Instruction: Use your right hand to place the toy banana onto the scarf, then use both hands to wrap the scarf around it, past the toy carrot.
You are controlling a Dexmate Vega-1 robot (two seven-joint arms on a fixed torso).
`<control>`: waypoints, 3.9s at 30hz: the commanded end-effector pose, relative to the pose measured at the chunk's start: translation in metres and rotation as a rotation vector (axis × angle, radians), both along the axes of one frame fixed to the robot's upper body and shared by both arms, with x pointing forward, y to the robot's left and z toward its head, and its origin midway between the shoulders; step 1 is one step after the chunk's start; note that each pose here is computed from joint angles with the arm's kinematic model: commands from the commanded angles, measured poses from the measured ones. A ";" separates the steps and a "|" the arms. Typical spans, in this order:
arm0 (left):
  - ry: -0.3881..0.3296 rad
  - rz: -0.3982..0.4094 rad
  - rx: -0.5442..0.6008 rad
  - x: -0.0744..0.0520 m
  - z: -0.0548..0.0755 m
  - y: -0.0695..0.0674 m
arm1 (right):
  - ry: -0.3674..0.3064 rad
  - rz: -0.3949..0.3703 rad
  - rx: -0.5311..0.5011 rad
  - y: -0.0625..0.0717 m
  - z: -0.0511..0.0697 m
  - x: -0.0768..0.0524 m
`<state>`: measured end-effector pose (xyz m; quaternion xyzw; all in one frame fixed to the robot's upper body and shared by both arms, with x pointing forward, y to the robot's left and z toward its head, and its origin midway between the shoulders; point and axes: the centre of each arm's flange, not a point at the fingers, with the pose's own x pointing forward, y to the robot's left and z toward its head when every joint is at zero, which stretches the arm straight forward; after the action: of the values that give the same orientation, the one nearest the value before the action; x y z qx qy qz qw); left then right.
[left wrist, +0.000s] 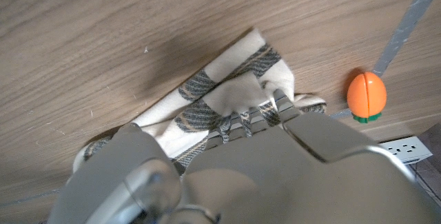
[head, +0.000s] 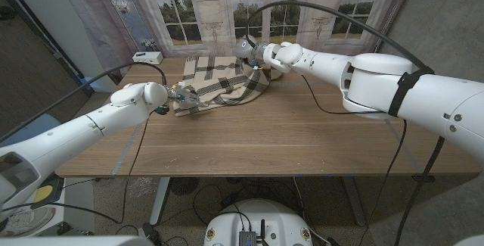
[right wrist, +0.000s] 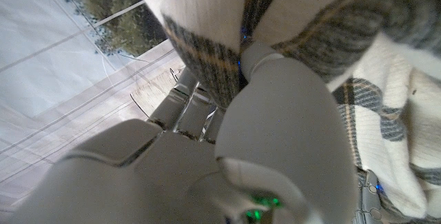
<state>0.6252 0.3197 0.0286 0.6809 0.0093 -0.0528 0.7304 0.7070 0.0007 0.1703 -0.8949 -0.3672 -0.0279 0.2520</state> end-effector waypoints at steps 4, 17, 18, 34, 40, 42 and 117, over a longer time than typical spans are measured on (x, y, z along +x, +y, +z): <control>0.001 0.008 -0.021 0.004 -0.006 0.005 | -0.080 -0.174 -0.109 0.042 0.021 -0.011; 0.011 0.016 -0.037 0.007 -0.010 0.010 | -0.220 -0.195 -0.145 0.099 0.037 -0.041; 0.011 0.017 -0.037 0.008 -0.010 0.010 | -0.238 -0.195 -0.150 0.102 0.040 -0.043; 0.016 0.021 -0.020 0.010 -0.001 0.010 | -0.370 -0.108 -0.233 0.148 0.037 -0.071; 0.016 0.019 -0.020 0.011 0.000 0.010 | -0.389 -0.077 -0.251 0.161 0.035 -0.080; 0.016 0.019 -0.018 0.012 0.001 0.010 | -0.386 -0.102 -0.260 0.167 0.036 -0.083; -0.079 0.036 0.005 -0.031 0.016 0.000 | -0.046 0.694 -0.082 0.168 -0.007 -0.123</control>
<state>0.6077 0.3243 0.0368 0.6827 0.0003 -0.0297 0.7301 0.5868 0.1898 0.1543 -0.7739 -0.6178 0.0197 0.1382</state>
